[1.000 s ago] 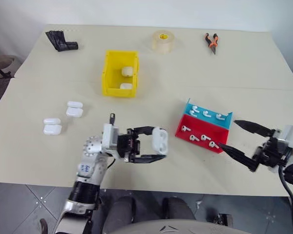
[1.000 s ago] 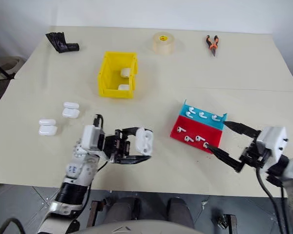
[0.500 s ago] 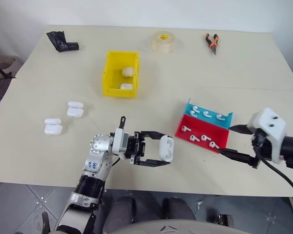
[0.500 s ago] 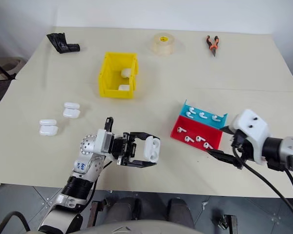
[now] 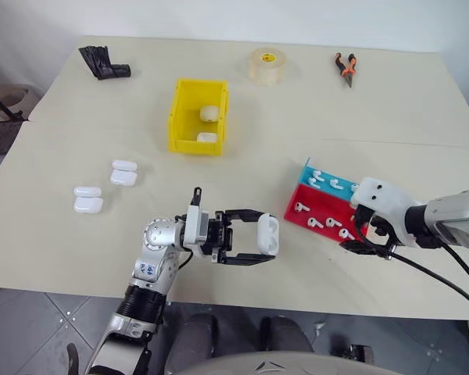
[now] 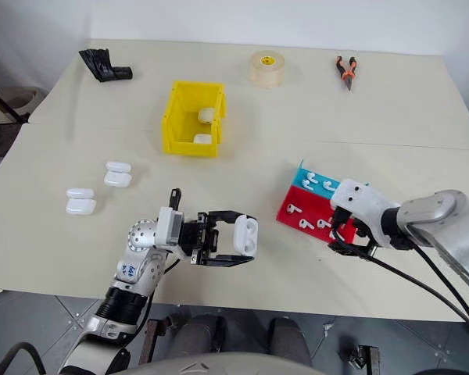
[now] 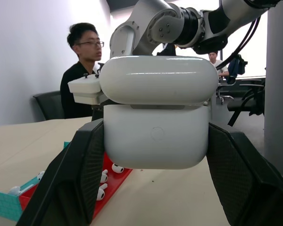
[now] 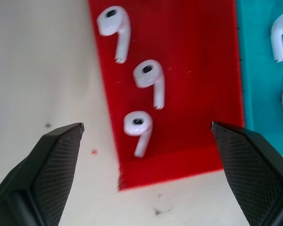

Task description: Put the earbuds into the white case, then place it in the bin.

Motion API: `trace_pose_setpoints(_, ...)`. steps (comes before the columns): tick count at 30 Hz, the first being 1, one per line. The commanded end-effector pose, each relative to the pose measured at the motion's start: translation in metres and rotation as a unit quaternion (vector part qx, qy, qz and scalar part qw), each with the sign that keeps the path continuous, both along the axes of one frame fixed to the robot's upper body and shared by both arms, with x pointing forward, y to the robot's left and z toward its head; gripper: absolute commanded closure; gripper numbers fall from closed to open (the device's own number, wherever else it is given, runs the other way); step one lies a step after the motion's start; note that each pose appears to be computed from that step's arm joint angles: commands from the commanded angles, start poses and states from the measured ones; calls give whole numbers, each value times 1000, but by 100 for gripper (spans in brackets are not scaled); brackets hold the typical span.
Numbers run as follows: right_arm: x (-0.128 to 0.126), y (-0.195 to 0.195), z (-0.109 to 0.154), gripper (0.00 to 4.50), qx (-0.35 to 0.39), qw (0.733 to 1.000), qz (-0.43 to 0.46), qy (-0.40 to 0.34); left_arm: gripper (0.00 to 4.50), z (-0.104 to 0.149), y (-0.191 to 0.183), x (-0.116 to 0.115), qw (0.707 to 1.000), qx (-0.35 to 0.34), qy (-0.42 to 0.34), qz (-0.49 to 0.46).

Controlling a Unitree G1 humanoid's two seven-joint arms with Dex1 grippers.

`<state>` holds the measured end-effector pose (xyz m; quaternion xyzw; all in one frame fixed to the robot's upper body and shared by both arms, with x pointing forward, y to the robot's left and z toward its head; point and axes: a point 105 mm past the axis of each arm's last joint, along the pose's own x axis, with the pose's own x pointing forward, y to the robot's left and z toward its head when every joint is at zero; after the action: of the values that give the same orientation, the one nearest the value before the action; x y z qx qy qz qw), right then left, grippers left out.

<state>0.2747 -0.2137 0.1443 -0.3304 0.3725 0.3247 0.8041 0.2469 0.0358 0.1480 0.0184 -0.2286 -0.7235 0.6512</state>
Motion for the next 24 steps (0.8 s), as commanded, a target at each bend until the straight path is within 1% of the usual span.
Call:
trace_pose_setpoints(1, 5, -4, 1, 0, -21, 1000, -3, -5, 168, 7, -3, -8, 1000, -10, -11, -13)
trace_pose_setpoints(5, 7, -6, -1, 0, -25, 1000, -5, -1, 168, 8, -4, -9, 1000, -10, -8, -16)
trace_pose_setpoints(6, 7, -6, -2, 38, -26, 1000, -4, 1, 168, 8, -4, -9, 1000, -10, -8, -17)
trace_pose_setpoints(7, 7, -5, -3, 59, -26, 1000, -4, 0, 168, 8, -4, -9, 1000, -10, -7, -18)
trace_pose_setpoints(9, 8, -4, -4, 121, -22, 1000, -2, 1, 168, 9, -4, -9, 1000, -11, -6, -19)
trace_pose_setpoints(10, 8, -3, -4, 161, -21, 1000, -2, 1, 168, 9, -4, -9, 1000, -11, -5, -19)
trace_pose_setpoints(11, 8, -2, -5, 188, -19, 1000, 0, 1, 168, 9, -4, -9, 1000, -10, -5, -20)
trace_pose_setpoints(24, 6, 0, -9, 188, -28, 999, 13, 7, 168, 11, -3, -6, 1000, -12, -6, -18)
